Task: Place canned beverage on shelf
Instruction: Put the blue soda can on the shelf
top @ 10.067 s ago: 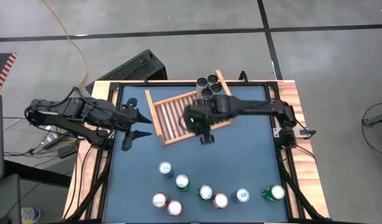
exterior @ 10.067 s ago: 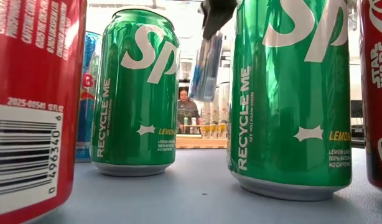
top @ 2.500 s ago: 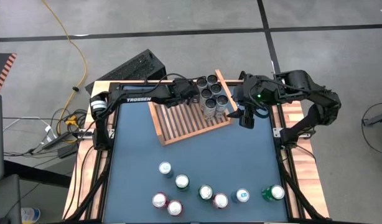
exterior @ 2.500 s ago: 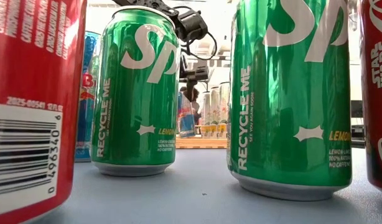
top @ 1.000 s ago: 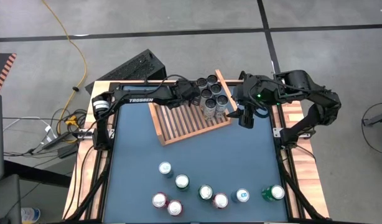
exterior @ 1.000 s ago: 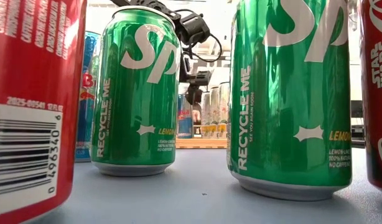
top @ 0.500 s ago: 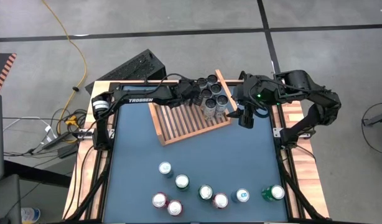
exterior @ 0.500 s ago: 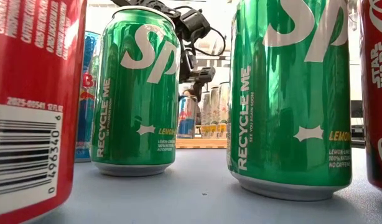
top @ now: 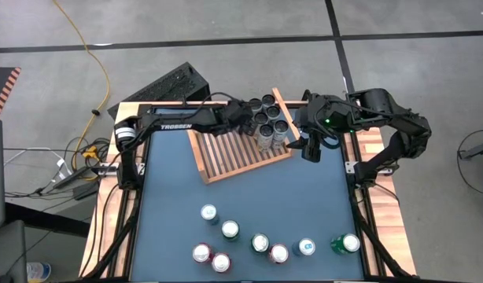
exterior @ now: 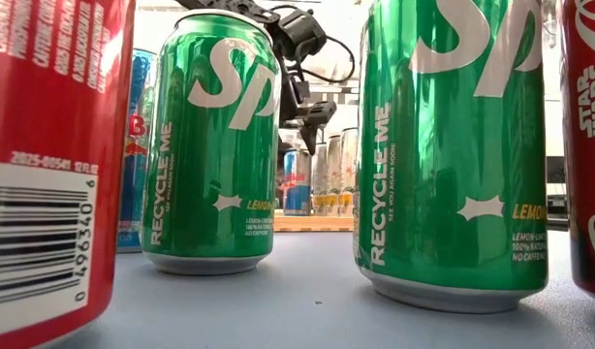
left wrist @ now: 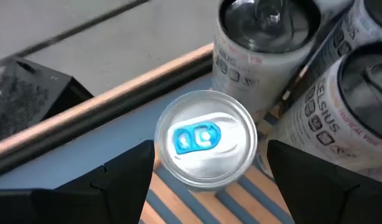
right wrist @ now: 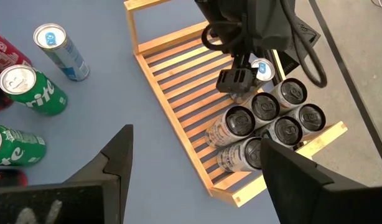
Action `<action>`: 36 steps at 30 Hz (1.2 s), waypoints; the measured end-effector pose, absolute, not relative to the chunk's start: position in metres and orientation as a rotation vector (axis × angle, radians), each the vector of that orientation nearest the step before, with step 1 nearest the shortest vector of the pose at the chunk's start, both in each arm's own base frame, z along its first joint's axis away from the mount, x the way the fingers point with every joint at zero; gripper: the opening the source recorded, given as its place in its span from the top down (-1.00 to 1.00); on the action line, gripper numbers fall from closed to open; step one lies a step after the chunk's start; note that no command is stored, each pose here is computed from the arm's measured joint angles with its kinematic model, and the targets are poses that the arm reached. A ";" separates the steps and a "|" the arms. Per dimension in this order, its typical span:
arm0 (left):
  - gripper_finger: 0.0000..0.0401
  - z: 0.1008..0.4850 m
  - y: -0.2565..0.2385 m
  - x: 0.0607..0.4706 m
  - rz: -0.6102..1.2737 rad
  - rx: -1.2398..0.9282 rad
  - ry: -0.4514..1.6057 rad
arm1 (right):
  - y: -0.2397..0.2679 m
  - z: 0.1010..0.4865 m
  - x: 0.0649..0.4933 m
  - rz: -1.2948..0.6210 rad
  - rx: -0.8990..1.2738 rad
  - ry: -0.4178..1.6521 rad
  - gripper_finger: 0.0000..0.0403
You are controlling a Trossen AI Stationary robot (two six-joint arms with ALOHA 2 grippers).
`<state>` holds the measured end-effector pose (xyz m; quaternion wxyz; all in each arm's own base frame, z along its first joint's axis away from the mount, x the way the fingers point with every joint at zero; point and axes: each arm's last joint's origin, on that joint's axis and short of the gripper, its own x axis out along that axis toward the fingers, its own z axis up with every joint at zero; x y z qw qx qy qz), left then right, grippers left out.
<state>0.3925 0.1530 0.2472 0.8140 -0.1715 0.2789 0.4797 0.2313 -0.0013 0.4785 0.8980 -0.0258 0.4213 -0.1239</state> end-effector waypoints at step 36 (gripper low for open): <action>0.99 0.264 0.142 0.373 0.476 0.123 0.902 | -0.001 0.478 0.231 -0.256 -0.055 0.877 -0.29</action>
